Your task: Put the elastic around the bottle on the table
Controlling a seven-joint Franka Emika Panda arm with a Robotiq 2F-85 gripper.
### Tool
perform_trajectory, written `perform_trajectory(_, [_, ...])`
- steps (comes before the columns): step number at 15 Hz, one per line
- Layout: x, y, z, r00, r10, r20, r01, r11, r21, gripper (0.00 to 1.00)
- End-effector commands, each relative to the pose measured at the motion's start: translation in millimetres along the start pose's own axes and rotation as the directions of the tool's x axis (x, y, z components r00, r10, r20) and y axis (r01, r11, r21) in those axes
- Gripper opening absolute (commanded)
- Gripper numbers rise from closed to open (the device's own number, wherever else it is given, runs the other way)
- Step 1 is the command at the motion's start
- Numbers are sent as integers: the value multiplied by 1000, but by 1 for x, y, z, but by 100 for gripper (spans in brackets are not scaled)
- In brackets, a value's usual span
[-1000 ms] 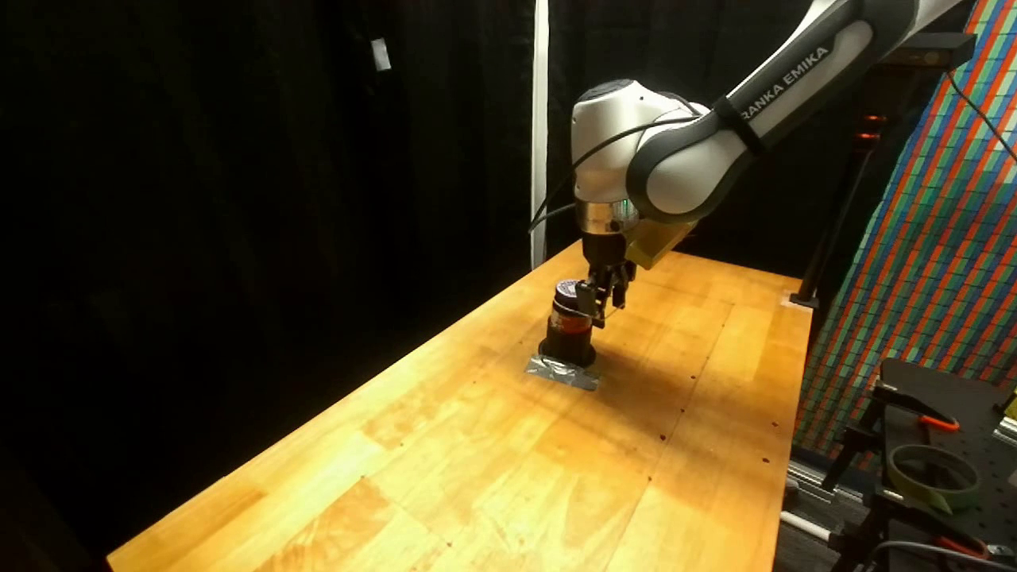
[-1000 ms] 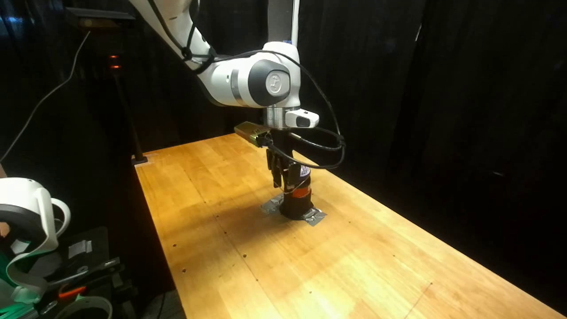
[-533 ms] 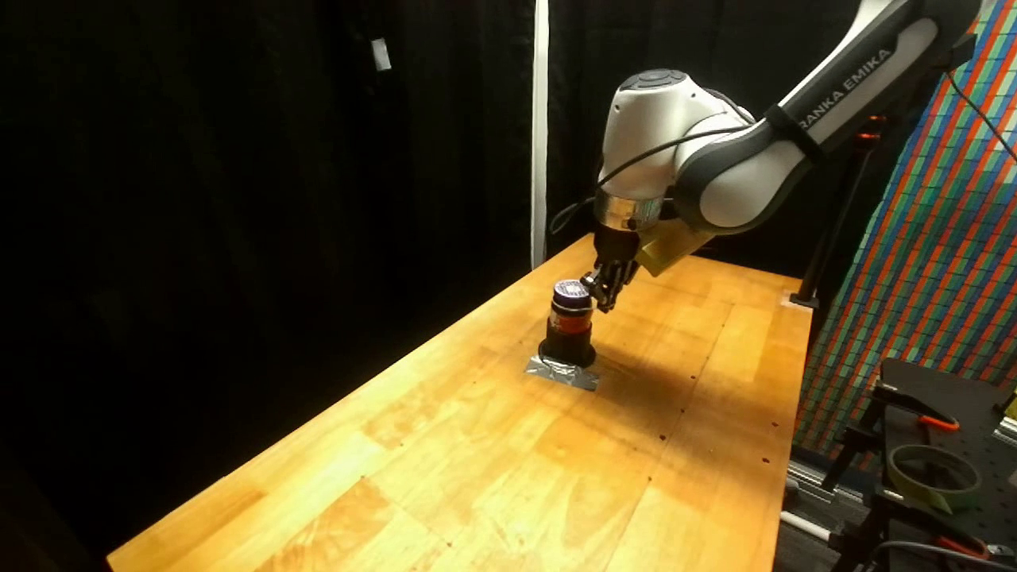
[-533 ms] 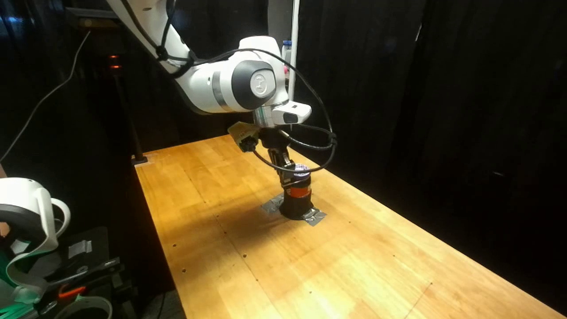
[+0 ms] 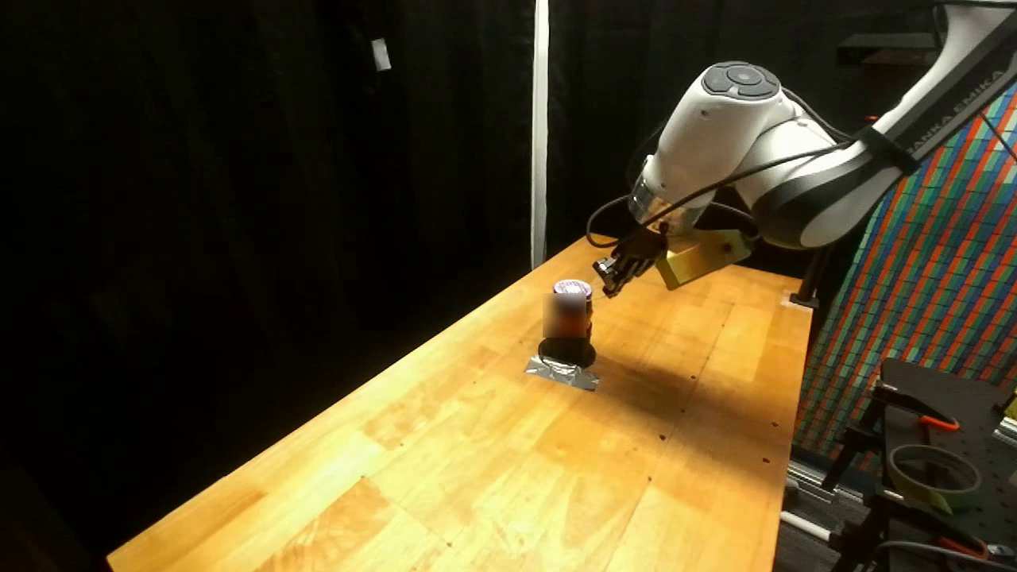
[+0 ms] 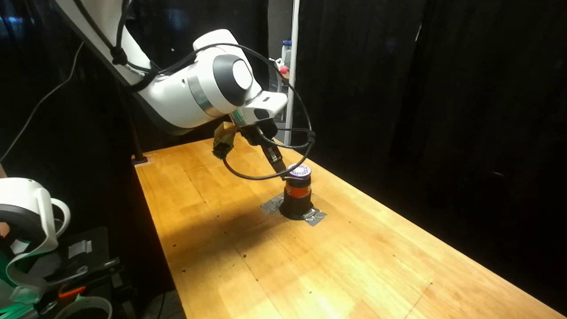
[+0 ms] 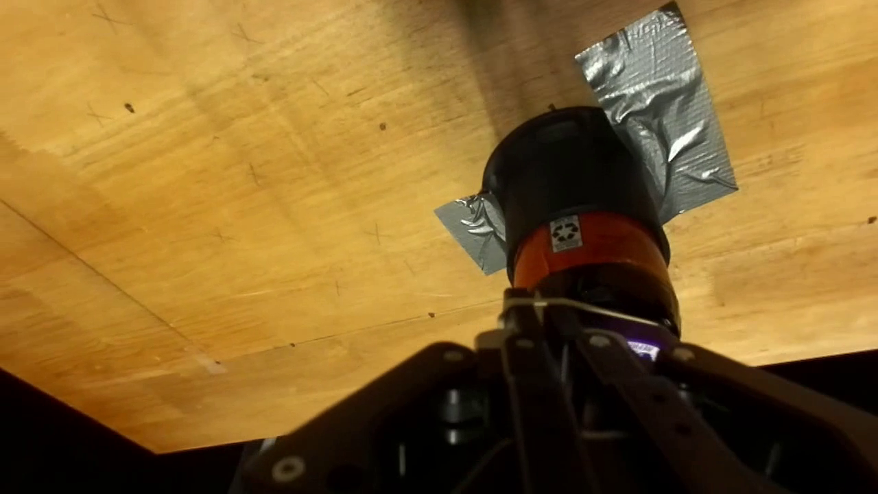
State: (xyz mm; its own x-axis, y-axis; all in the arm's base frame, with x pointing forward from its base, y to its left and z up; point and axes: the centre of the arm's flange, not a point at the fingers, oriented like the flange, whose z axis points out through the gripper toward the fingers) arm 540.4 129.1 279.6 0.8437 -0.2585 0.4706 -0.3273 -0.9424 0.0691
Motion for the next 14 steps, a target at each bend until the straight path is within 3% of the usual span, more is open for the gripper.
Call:
perform_trajectory(1, [-35,8,-14,996,50,-72,-49,999,15,11])
perform_trajectory(7, [-66,-11,-9,988,82,-133,-70,993,90,9])
perform_trajectory(14, [-88,-31,-15,936,79,-342,-36,991,130,10])
